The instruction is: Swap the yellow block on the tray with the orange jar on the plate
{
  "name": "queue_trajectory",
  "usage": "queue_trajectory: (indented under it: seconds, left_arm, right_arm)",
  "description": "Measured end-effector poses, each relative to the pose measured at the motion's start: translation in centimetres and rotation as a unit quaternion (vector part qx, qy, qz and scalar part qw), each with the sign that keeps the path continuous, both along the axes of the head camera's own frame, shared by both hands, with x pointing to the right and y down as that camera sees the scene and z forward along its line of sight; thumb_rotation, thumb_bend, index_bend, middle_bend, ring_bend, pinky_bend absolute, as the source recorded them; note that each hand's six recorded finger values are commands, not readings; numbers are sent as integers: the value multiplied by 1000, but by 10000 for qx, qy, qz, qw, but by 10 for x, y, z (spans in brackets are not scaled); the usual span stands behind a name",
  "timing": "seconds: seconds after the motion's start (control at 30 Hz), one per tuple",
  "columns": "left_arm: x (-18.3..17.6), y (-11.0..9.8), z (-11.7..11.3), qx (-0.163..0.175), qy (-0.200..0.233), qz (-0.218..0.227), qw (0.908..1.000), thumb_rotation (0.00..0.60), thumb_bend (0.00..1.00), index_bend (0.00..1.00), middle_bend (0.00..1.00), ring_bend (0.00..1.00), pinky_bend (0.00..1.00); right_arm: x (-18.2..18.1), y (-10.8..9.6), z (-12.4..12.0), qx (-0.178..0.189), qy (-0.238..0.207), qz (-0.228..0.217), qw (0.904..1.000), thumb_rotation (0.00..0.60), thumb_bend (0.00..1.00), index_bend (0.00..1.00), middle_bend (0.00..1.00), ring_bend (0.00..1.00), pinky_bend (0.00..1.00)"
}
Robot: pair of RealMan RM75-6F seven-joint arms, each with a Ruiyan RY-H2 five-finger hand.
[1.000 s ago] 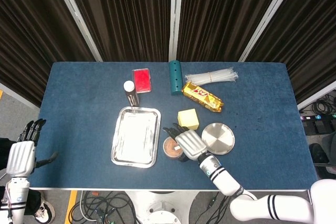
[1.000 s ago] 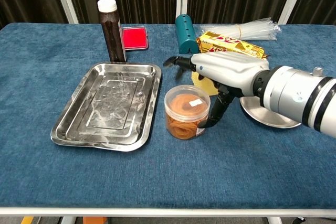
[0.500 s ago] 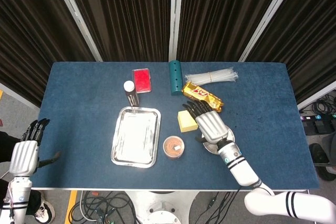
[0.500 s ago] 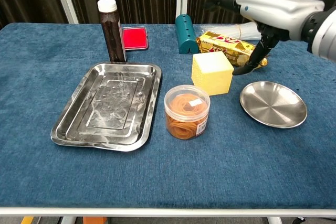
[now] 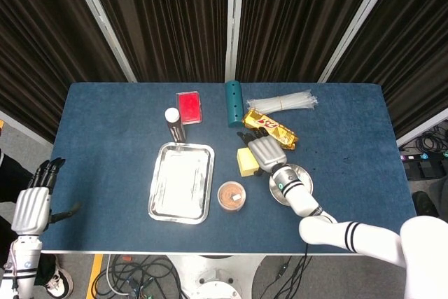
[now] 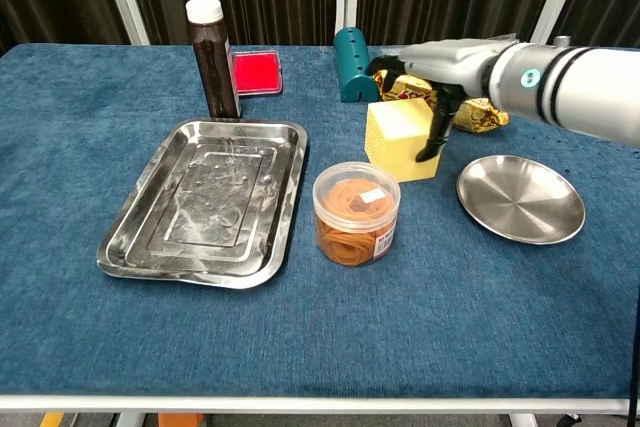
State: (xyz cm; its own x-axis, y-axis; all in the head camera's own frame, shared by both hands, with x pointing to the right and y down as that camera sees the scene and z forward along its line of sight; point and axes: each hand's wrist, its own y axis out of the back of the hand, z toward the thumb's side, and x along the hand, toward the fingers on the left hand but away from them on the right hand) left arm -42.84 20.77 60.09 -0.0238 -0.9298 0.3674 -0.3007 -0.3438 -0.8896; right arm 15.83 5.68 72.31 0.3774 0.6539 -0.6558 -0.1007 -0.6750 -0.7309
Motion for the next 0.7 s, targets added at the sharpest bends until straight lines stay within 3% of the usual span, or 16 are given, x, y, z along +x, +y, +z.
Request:
queue_trajectory:
  seconds: [0.07, 0.17, 0.3, 0.47, 0.6, 0.7]
  left_arm:
    - [0, 0, 0, -14, 13, -6, 10000, 600, 125, 78, 54, 0, 167]
    - [0, 0, 0, -14, 31, 2, 10000, 600, 125, 78, 54, 0, 167]
    - [1, 0, 1, -36, 89, 2, 10000, 600, 126, 78, 54, 0, 167]
    - [3, -2, 0, 3, 107, 40, 9999, 600, 125, 78, 54, 0, 167]
    - [7, -3, 1, 2, 120, 97, 9999, 600, 125, 78, 54, 0, 167]
    - [9, -3, 3, -23, 140, 121, 9998, 600, 125, 78, 54, 0, 168]
  right_arm:
    - [-3, 0, -1, 64, -65, -20, 10000, 600, 70, 275, 466, 192, 123]
    - [-7, 0, -4, 256, -182, -73, 9995, 600, 127, 393, 557, 242, 133]
    - [1, -2, -18, 567, -350, -19, 9978, 600, 179, 428, 582, 243, 133]
    - [22, -2, -49, 845, -476, 84, 9952, 600, 165, 432, 579, 239, 133]
    - [55, 15, -76, 903, -414, 207, 9948, 600, 154, 433, 577, 232, 119]
    - [89, 36, -81, 808, -173, 390, 9958, 600, 153, 431, 577, 230, 108]
